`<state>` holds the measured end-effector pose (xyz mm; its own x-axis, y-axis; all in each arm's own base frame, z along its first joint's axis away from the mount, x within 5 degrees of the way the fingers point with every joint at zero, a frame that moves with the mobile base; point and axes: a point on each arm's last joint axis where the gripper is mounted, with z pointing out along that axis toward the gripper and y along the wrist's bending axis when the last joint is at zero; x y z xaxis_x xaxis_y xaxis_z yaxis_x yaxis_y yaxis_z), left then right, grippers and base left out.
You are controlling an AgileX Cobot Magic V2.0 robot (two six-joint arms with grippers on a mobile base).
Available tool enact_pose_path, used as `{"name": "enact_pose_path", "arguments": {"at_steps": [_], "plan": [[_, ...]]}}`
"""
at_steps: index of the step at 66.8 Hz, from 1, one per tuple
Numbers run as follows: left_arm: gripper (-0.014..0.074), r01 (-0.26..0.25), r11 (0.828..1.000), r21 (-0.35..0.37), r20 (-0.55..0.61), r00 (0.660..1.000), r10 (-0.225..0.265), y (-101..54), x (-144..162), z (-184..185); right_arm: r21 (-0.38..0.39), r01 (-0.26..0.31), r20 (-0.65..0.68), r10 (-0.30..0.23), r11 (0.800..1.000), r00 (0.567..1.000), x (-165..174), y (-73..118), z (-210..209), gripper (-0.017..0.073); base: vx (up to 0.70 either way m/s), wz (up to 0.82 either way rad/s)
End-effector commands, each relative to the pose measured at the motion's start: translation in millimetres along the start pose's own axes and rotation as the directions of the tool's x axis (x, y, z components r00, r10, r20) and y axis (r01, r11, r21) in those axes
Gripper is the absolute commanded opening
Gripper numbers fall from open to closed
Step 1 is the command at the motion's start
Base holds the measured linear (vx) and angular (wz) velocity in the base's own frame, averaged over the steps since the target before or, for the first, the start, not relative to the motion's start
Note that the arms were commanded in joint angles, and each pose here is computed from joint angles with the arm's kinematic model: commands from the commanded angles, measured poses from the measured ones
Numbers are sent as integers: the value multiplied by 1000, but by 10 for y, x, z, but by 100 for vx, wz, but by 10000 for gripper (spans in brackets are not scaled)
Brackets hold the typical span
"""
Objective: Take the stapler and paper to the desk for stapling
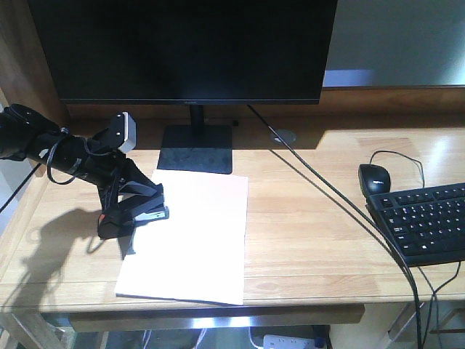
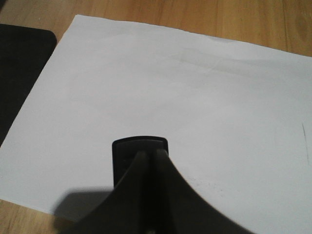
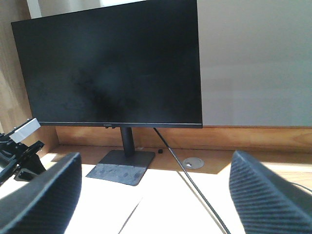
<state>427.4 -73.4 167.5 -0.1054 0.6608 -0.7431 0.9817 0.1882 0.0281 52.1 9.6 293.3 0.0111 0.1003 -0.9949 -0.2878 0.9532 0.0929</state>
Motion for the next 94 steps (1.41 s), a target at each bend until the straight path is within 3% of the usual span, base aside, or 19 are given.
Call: {"name": "enact_pose_path", "arguments": {"at_steps": [1, 19, 36, 94], "plan": [[-7, -46, 998, -45, 67, 997, 49, 15, -257, -162, -28, 11, 59, -10, 1000, 998, -116, 33, -1, 578, 0, 0], [-7, 8, 1000, 30, 55, 998, -9, 32, -1, 84, -28, 11, 59, -10, 1000, 998, -116, 33, -1, 578, 0, 0], [-7, 33, 998, 49, 46, 998, -35, 41, 109, 186, -28, 11, 59, -10, 1000, 998, -116, 33, -1, 578, 0, 0], [-7, 38, 998, 49, 46, 998, -40, 45, 125, 201, -28, 11, 59, -10, 1000, 998, -116, 33, -1, 578, 0, 0]]}}
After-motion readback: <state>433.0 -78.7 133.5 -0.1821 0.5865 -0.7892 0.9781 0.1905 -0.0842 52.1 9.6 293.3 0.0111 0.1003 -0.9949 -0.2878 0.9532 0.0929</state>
